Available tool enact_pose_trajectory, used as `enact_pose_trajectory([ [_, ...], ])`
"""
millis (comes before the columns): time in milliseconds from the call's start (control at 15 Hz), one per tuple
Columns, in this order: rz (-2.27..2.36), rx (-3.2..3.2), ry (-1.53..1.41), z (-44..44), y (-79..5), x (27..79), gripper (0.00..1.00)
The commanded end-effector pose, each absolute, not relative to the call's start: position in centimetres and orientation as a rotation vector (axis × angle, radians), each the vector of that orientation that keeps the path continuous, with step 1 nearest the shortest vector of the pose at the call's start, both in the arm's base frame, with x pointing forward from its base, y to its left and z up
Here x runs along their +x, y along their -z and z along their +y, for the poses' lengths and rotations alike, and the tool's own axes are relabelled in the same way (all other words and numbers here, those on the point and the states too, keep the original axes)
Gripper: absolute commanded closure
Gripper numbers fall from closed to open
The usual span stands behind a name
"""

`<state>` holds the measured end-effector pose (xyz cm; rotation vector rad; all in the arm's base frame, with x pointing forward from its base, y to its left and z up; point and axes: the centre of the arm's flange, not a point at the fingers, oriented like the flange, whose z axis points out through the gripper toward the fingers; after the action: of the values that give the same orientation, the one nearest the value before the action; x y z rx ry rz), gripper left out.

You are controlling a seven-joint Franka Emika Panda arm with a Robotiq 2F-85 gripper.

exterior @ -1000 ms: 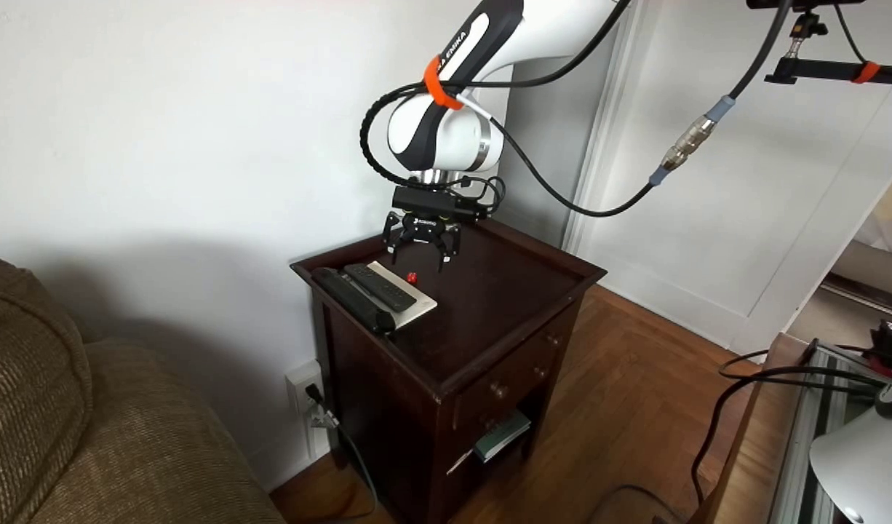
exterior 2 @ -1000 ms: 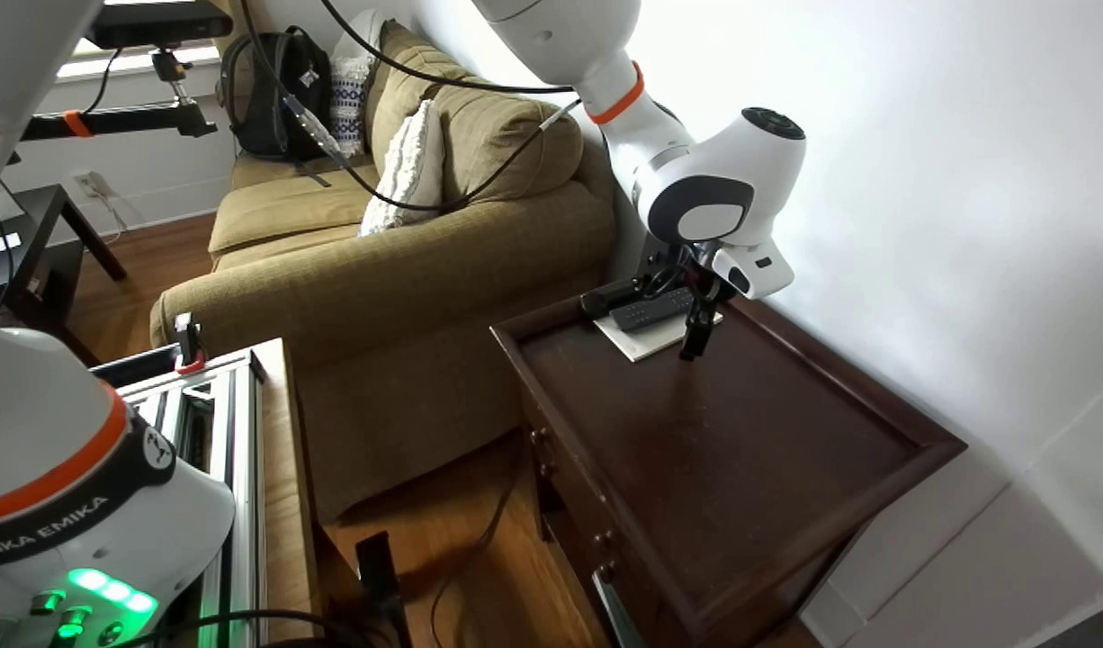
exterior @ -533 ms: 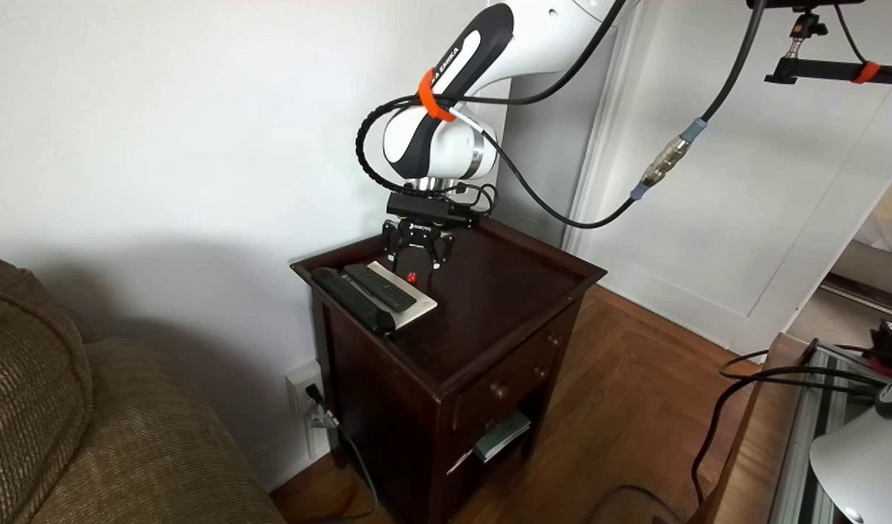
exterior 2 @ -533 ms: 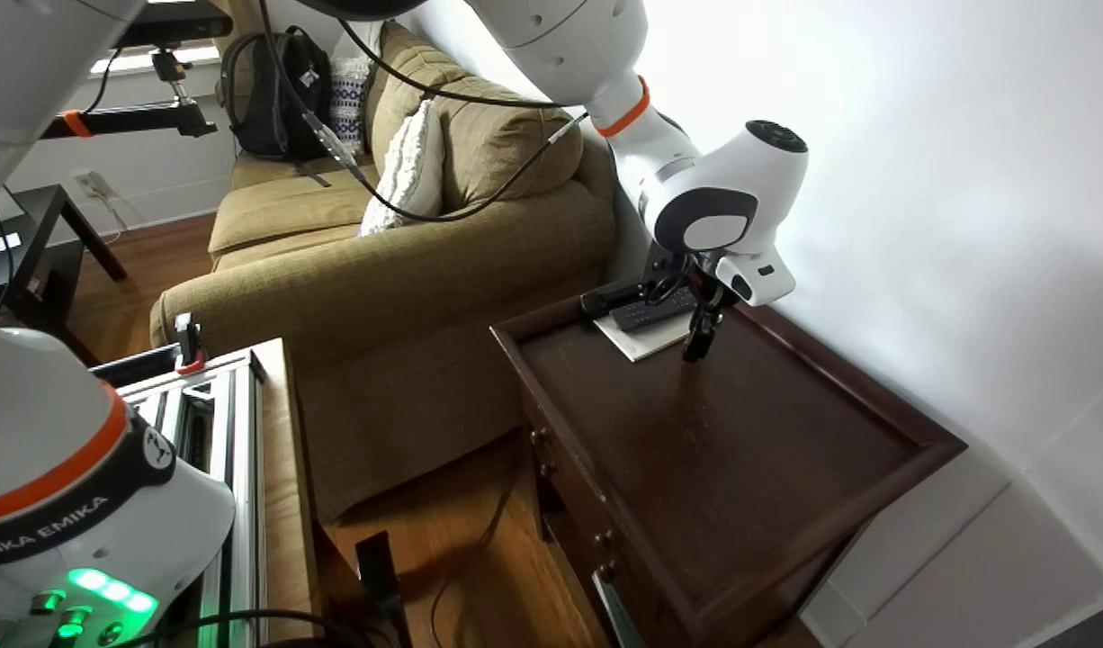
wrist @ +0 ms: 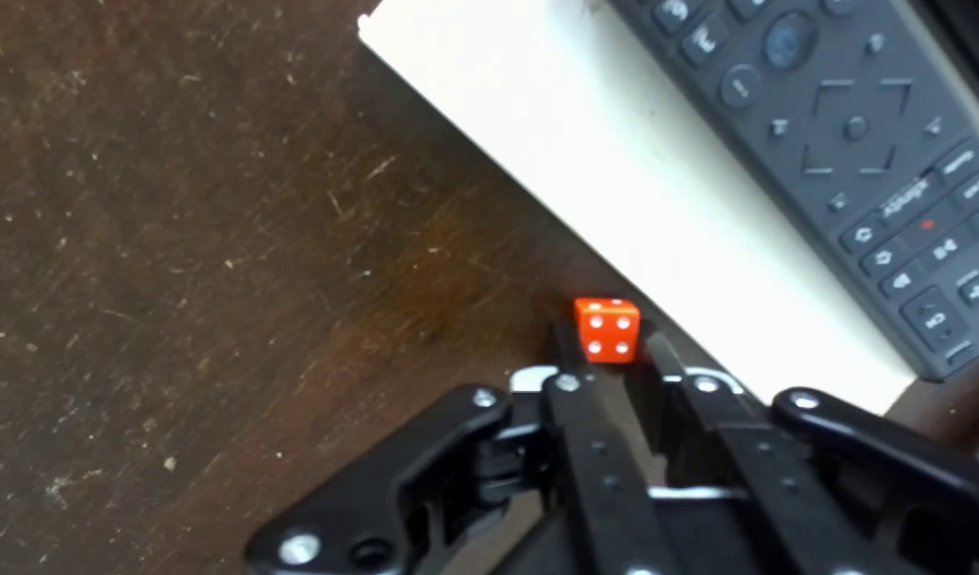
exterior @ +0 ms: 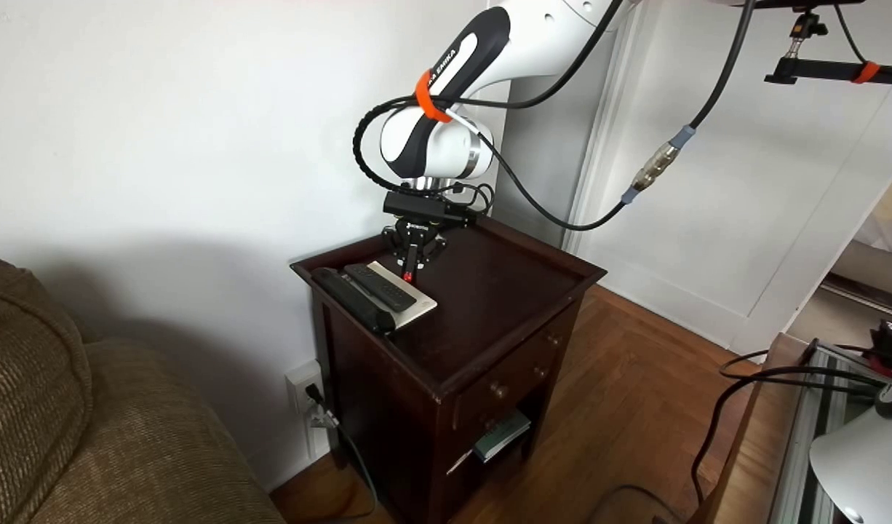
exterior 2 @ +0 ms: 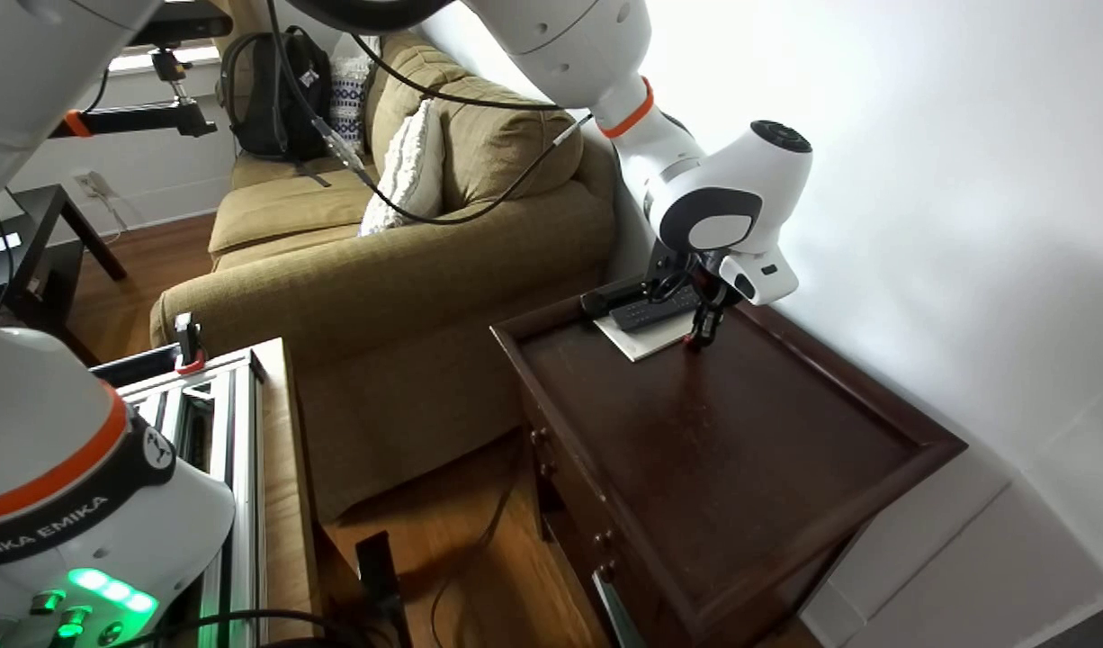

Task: Move the orange dice to the right

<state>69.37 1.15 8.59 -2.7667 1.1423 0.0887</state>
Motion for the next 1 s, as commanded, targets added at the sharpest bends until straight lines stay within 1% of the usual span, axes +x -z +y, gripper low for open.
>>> enact_pose_trajectory([
  [0,1.177,-2.738,-0.13,1.3,-8.1,70.0,0.95],
  [333,1.18,-2.759,-0.109,1.2,-10.0,69.4,0.95],
  [933,1.057,-2.919,0.086,3.5,-24.7,64.6,0.95],
])
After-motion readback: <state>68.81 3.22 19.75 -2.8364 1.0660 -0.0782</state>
